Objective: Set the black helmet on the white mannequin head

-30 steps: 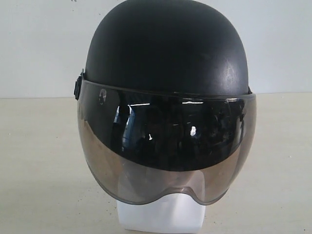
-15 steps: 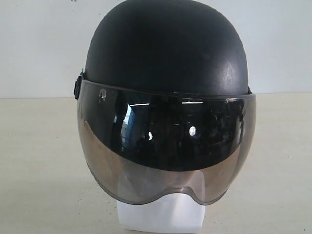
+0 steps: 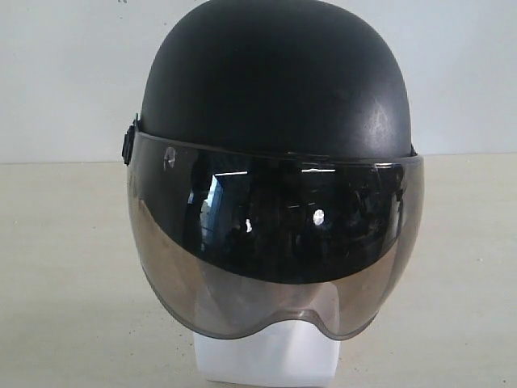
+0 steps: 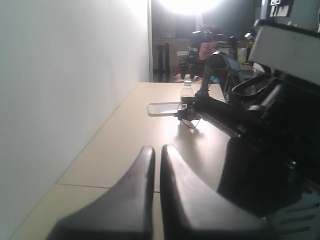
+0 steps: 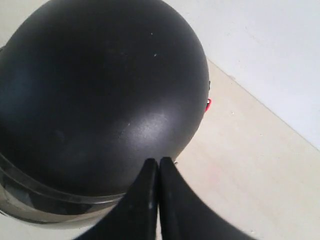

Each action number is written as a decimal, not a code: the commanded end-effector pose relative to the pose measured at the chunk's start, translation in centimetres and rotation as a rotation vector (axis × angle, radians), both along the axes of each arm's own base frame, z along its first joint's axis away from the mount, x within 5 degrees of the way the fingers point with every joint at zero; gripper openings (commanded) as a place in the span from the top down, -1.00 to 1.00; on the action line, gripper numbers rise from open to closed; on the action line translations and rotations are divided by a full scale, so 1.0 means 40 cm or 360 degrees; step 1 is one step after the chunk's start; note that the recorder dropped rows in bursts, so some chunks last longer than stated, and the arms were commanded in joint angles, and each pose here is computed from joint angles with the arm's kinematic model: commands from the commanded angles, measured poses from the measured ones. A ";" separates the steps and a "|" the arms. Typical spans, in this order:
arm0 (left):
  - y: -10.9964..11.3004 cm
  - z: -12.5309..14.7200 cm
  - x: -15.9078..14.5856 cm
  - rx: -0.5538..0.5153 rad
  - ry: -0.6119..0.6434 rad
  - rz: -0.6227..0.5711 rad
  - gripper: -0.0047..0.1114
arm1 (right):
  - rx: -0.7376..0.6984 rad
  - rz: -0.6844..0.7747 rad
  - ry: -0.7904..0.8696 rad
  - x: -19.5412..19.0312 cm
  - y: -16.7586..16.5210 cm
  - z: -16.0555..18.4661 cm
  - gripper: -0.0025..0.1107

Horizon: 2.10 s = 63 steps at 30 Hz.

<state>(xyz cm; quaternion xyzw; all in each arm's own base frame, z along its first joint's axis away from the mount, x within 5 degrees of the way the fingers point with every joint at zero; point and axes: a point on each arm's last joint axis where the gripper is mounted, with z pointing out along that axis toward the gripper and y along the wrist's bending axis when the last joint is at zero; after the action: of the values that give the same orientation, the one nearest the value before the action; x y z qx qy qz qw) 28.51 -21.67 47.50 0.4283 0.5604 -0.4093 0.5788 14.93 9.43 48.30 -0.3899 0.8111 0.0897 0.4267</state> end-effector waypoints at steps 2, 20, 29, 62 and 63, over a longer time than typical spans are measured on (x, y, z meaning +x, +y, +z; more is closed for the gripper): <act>-0.006 -0.065 0.042 0.0049 0.0015 0.0200 0.84 | -0.0111 -0.0051 0.0113 0.017 -0.002 -0.068 0.96; 0.085 -0.127 0.088 0.0131 0.0114 0.0267 0.84 | 0.0358 0.0215 0.0212 0.033 0.084 -0.089 0.96; 0.104 -0.163 0.104 0.0169 0.0225 0.0107 0.84 | 0.0427 0.0389 0.0298 0.063 0.130 -0.110 0.96; 0.094 -0.245 0.155 0.0168 0.0516 0.0073 0.84 | 0.0073 0.0600 0.0625 0.043 0.231 -0.209 0.96; 0.094 -0.245 0.155 0.0167 0.0518 0.0074 0.84 | 0.0069 0.0598 0.0635 0.045 0.232 -0.211 0.96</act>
<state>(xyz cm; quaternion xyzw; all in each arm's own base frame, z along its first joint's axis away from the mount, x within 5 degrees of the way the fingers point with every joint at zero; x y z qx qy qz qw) 34.25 -17.68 39.88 0.3526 0.6523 -0.4453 0.5019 16.28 18.68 40.56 -0.4989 0.7812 0.2762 0.2540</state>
